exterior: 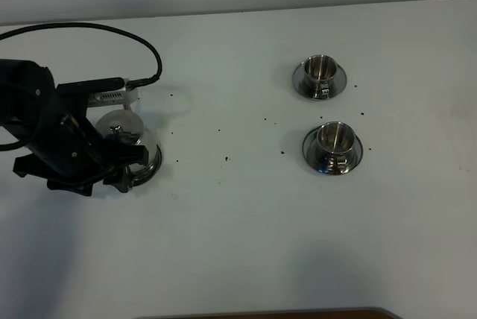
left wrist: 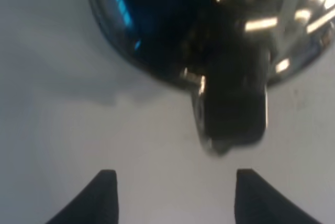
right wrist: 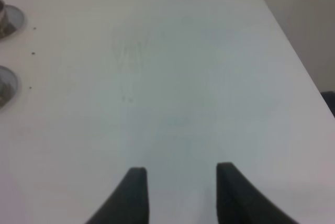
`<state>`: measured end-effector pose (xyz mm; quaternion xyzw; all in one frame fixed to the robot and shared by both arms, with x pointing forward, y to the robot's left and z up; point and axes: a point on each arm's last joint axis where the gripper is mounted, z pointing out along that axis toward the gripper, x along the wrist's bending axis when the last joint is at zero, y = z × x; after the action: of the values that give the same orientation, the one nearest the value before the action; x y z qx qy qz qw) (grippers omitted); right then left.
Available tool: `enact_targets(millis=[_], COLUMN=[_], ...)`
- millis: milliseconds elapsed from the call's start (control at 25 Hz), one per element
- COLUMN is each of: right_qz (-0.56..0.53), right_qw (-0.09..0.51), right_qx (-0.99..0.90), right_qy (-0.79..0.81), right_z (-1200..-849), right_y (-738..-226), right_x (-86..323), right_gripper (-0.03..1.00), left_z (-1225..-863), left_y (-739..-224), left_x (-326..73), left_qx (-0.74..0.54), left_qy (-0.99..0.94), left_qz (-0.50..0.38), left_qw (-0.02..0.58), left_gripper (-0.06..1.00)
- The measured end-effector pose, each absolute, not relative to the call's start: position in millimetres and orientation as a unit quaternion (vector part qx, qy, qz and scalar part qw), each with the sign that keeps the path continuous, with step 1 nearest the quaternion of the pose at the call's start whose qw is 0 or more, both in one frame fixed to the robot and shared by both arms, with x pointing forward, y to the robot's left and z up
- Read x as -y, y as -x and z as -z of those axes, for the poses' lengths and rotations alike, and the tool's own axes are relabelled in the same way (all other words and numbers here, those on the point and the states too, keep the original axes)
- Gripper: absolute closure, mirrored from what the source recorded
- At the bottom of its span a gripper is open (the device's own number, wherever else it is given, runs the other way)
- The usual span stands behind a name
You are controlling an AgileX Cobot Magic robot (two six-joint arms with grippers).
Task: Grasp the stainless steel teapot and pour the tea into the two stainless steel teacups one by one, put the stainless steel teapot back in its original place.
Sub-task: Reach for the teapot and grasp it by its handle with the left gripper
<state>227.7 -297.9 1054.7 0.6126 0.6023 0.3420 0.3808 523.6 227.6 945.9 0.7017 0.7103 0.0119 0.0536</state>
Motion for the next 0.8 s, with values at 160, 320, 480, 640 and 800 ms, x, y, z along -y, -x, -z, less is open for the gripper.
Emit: enact_targets(millis=[160,320,480,640,800], right_qz=[-0.342,-0.342,-0.341,-0.341,-0.341], right_qw=[0.381,0.381,0.381,0.381,0.381], right_qx=[-0.602,-0.602,-0.601,-0.601,-0.601], right_qy=[-0.613,-0.613,-0.613,-0.613,-0.613], right_z=[-1054.7,-1054.7,-1054.7,-1054.7,-1054.7], right_y=[-227.7,-227.7,-227.7,-227.7,-227.7], right_x=[297.9,297.9,297.9,297.9,297.9], right_gripper=[0.65,0.65,0.65,0.66,0.68], left_z=[-949.9,-947.8,-941.7,-938.1,-937.9], left_y=[-533.0,-536.9,-540.3,-543.5,-545.5], left_x=[-225.5,-224.6,-223.7,-223.0,-222.4], left_qx=[-0.709,-0.705,-0.704,-0.703,-0.702], left_qy=[-0.701,-0.704,-0.704,-0.704,-0.704], left_qz=[-0.027,-0.032,-0.033,-0.038,-0.043], left_qw=[0.076,0.083,0.086,0.093,0.102], left_gripper=[0.39,0.39,0.39,0.39,0.39])
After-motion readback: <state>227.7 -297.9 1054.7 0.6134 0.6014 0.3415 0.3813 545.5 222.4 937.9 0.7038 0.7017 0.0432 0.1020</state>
